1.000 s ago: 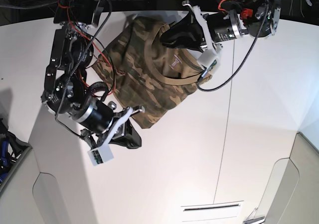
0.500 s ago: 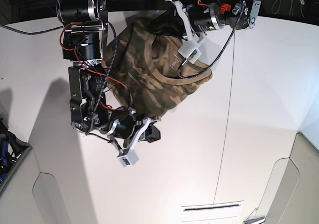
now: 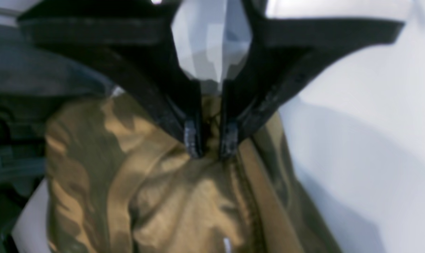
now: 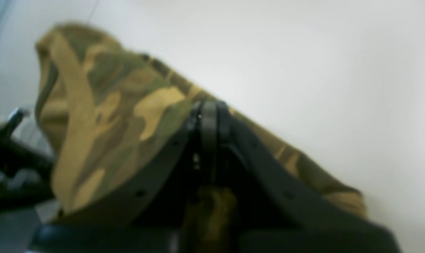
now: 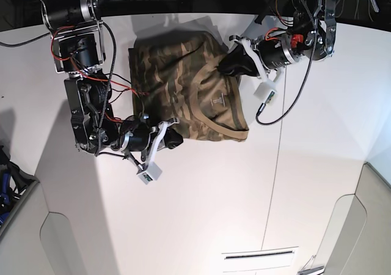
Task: Fold the T-shirt properly
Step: 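Lower the bundle onto the table with both grippers and release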
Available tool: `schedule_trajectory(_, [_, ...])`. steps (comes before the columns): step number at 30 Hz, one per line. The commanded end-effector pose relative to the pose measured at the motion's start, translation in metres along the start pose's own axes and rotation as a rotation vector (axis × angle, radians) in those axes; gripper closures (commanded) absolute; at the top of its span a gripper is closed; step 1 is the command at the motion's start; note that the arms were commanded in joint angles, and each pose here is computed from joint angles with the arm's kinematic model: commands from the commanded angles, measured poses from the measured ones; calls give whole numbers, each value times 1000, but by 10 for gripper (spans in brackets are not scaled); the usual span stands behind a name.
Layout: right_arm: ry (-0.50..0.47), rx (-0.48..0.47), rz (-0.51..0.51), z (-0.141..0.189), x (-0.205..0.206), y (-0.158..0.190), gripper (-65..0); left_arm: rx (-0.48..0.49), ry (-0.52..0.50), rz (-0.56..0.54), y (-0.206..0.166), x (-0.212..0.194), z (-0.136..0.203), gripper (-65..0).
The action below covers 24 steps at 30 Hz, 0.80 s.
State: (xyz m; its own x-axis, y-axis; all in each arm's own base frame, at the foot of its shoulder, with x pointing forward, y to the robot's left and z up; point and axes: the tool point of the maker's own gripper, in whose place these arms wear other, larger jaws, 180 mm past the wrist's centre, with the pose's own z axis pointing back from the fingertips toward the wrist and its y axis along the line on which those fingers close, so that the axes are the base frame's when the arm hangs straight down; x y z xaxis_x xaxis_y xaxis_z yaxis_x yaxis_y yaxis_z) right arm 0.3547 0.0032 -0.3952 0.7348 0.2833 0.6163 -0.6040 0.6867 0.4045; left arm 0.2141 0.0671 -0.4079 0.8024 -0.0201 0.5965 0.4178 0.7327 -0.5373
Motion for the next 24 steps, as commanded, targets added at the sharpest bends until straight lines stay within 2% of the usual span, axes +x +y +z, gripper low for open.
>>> schedule_trajectory(1, [-36,12,12,6,12,1,0,-10,-46,-18,1,19,-1,-90])
schedule_trajectory(9, [3,17,-39,21,-38,-3,0,54,-76,-15,39,62,-18,-90])
schedule_trajectory(16, [-27,88,-37,29,-54,36,0,67,-108,-7,56,92,-27,-90])
schedule_trajectory(24, [-38,119,-28,32,-66,65,0,53,-133,-54,50,117,-33,-90])
